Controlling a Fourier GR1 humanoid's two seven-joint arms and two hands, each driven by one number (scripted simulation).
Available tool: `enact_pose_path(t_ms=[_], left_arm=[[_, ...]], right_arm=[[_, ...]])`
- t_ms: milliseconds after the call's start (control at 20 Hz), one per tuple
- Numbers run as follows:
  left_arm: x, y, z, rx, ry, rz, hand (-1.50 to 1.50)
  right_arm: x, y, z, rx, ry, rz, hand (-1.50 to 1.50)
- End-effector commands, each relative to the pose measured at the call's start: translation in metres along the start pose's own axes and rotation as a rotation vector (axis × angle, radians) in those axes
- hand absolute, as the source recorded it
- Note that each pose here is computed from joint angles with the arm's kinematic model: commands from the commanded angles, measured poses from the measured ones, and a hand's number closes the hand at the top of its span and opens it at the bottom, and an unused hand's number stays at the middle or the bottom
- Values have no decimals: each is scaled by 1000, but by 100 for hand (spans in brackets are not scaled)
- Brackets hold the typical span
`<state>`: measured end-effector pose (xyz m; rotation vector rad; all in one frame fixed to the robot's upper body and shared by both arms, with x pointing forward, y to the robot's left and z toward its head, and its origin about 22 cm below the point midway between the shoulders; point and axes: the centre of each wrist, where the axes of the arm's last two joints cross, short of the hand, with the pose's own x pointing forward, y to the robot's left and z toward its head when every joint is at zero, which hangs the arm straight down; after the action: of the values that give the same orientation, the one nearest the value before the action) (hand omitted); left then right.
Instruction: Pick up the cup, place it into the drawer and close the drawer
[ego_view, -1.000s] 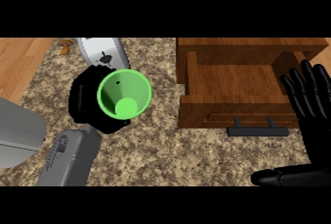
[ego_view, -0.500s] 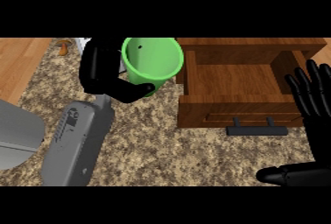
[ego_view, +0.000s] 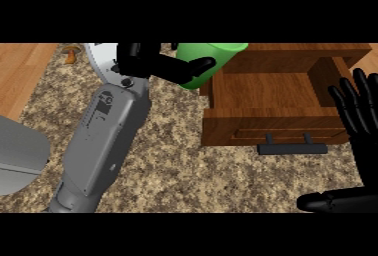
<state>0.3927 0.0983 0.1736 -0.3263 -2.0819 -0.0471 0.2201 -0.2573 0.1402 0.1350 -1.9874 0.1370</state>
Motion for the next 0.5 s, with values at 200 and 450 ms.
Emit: enact_pose_path(t_ms=[200,450], left_arm=[[-12,-40,-24,-11,51,-79,150],[-25,-36,-34,17,79,-68,150]], right_arm=[[0,9,-7,0,-5,1,-150],[-4,-4,-8,-2,8,4,-150]])
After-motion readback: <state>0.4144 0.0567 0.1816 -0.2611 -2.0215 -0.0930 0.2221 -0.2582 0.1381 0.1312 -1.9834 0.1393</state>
